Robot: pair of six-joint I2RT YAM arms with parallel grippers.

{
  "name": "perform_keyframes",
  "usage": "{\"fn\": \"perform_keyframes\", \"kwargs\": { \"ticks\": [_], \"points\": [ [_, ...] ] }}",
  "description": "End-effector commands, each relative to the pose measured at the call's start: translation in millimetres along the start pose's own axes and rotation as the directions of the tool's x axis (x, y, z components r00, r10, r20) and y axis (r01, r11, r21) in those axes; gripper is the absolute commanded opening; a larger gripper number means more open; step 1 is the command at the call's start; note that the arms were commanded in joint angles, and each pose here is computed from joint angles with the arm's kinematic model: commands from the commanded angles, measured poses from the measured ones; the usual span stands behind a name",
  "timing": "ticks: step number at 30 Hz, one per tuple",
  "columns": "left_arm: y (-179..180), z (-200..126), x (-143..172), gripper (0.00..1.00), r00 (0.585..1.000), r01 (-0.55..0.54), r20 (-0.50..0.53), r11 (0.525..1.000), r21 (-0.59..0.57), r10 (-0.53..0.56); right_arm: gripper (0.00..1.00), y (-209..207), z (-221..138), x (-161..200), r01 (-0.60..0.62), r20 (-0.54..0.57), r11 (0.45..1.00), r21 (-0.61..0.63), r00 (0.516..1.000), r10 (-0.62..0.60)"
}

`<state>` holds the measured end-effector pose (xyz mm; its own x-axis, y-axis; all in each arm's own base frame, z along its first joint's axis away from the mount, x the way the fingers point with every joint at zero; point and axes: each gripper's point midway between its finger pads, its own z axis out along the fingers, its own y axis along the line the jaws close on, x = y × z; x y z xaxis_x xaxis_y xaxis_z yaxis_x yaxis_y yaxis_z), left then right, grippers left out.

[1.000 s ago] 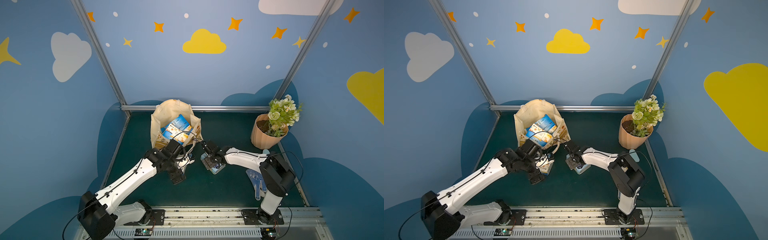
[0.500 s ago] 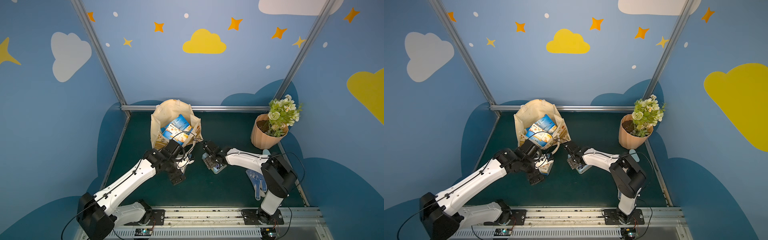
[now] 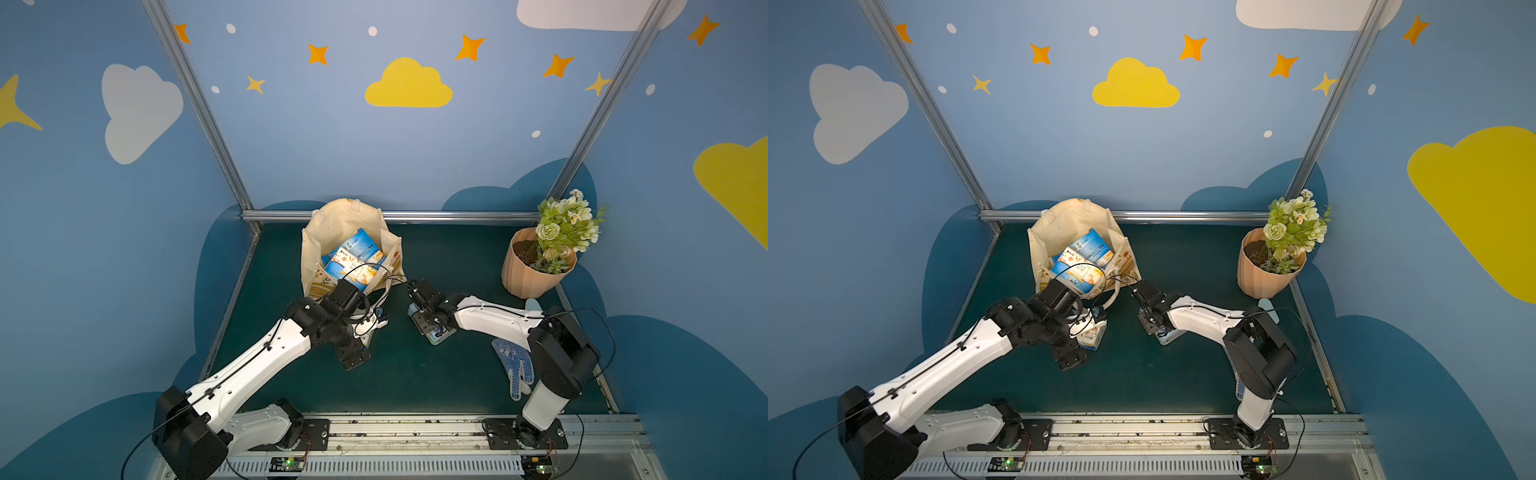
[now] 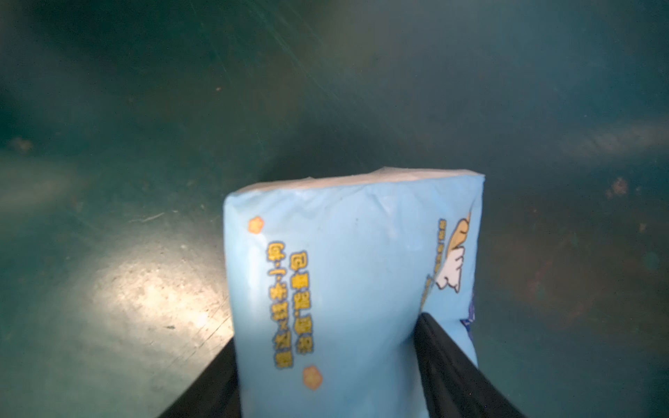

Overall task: Put tissues into the canvas bag
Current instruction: Adjust the pack of facial tissues at the center of the board, then pick up the pack of facial tissues from the center of the board.

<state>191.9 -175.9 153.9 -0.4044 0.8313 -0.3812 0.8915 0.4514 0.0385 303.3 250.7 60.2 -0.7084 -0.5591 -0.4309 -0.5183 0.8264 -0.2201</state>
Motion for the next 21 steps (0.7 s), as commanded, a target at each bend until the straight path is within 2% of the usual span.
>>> {"fn": "perform_keyframes", "kwargs": {
  "ticks": [1,9,14,15,16,19,21],
  "points": [
    [-3.2,-2.0,3.9,1.0,1.0,0.016,-0.004,1.0,0.013,-0.016,0.65,-8.4,-7.6,0.7,-0.009,0.005,1.0,0.012,1.0,0.009],
    [-3.2,-1.4,3.4,1.0,1.0,0.023,-0.006,1.0,0.016,-0.022,0.65,-20.5,-21.5,-13.0,-0.028,0.054,0.999,0.016,0.998,0.028],
    [-3.7,-1.9,1.3,1.0,0.999,0.032,0.003,0.999,0.02,-0.032,0.65,-24.2,-40.2,-26.2,-0.087,0.092,0.992,-0.096,0.991,0.095],
    [-3.7,-1.7,1.6,1.0,0.999,0.034,0.002,0.999,0.021,-0.034,0.68,-26.3,-41.4,-26.1,-0.097,0.085,0.99,-0.102,0.991,0.106],
    [-3.4,-1.3,1.6,1.0,0.999,0.037,0.002,0.999,0.022,-0.038,0.77,-31.1,-42.8,-26.2,-0.106,0.08,0.99,-0.088,0.99,0.113],
    [-5.2,-1.2,2.6,1.0,0.999,0.043,0.002,0.999,0.026,-0.043,0.95,-40.3,-45.0,-23.7,-0.119,0.078,0.991,-0.063,0.989,0.124],
    [-5.7,-0.3,4.0,1.0,0.999,0.048,0.0,0.998,0.027,-0.048,0.95,-36.8,-46.2,-23.6,-0.142,0.079,0.979,-0.148,0.985,0.155]
  ]
}}
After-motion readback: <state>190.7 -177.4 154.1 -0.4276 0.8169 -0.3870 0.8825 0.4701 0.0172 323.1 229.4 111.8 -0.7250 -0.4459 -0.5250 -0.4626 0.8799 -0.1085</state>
